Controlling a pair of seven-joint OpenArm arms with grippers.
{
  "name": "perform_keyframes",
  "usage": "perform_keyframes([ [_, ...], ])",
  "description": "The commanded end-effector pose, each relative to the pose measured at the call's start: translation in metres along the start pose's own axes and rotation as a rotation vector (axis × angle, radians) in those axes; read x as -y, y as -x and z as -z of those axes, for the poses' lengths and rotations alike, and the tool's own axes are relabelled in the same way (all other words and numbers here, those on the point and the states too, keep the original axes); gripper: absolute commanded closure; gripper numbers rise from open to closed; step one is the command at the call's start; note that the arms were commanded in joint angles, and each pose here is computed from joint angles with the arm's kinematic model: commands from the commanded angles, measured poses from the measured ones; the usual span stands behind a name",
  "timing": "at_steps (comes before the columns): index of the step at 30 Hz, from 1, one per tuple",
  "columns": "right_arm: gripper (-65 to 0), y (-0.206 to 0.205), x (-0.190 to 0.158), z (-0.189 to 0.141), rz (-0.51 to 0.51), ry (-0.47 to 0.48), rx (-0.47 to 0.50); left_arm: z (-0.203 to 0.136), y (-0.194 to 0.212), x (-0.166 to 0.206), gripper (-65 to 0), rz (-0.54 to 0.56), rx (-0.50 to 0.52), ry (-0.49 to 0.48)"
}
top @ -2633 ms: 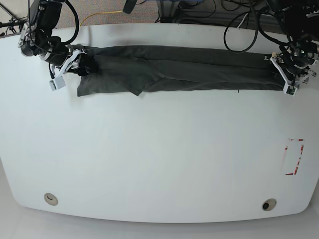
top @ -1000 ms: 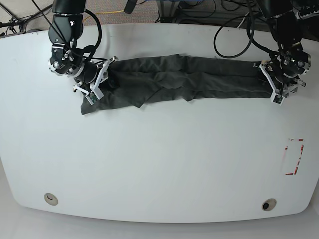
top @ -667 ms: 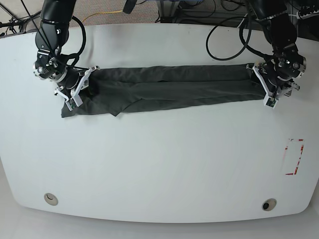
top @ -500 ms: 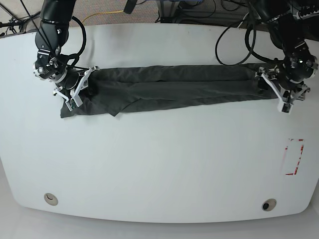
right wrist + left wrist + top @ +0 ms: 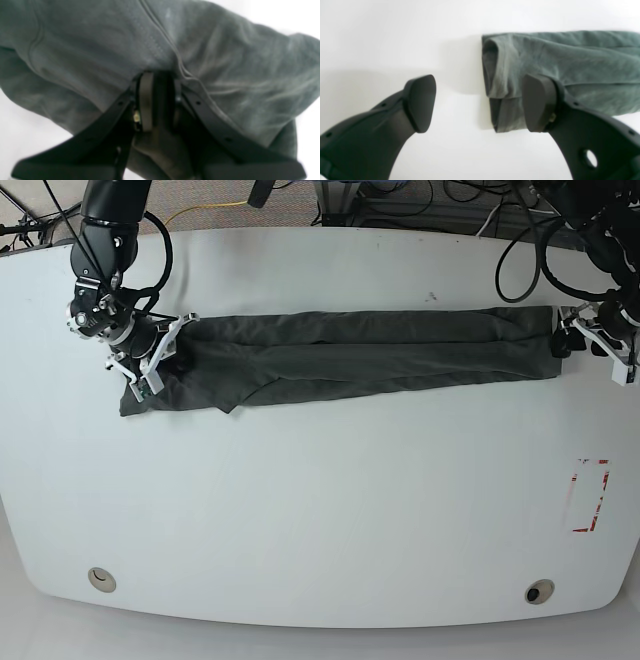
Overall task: Fold the T-shirt properly
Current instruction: 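Pull the long folded strip taut between both grippers, then grasp the strip end with the left gripper and fold it toward the right gripper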
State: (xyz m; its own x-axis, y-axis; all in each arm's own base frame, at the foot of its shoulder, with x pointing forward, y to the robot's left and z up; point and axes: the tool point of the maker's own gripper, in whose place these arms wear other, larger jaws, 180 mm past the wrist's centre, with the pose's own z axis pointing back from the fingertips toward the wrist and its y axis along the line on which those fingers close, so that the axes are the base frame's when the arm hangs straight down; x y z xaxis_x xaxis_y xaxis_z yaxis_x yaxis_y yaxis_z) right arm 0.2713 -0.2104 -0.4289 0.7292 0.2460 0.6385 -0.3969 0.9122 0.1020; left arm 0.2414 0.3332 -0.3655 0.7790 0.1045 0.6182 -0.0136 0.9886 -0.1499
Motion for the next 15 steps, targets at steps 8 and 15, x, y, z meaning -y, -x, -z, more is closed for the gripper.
perform_keyframes([
  [8, -10.3, 0.034, 0.005, -0.005, 0.012, 0.016, -0.144, 0.003, -0.006, 0.008, -50.1, -0.046, 0.061, 0.081],
  [15, -10.3, 0.033, 0.004, -0.004, 0.014, 0.014, -0.143, 0.014, -0.004, 0.026, -50.1, -0.007, 0.025, 0.126],
])
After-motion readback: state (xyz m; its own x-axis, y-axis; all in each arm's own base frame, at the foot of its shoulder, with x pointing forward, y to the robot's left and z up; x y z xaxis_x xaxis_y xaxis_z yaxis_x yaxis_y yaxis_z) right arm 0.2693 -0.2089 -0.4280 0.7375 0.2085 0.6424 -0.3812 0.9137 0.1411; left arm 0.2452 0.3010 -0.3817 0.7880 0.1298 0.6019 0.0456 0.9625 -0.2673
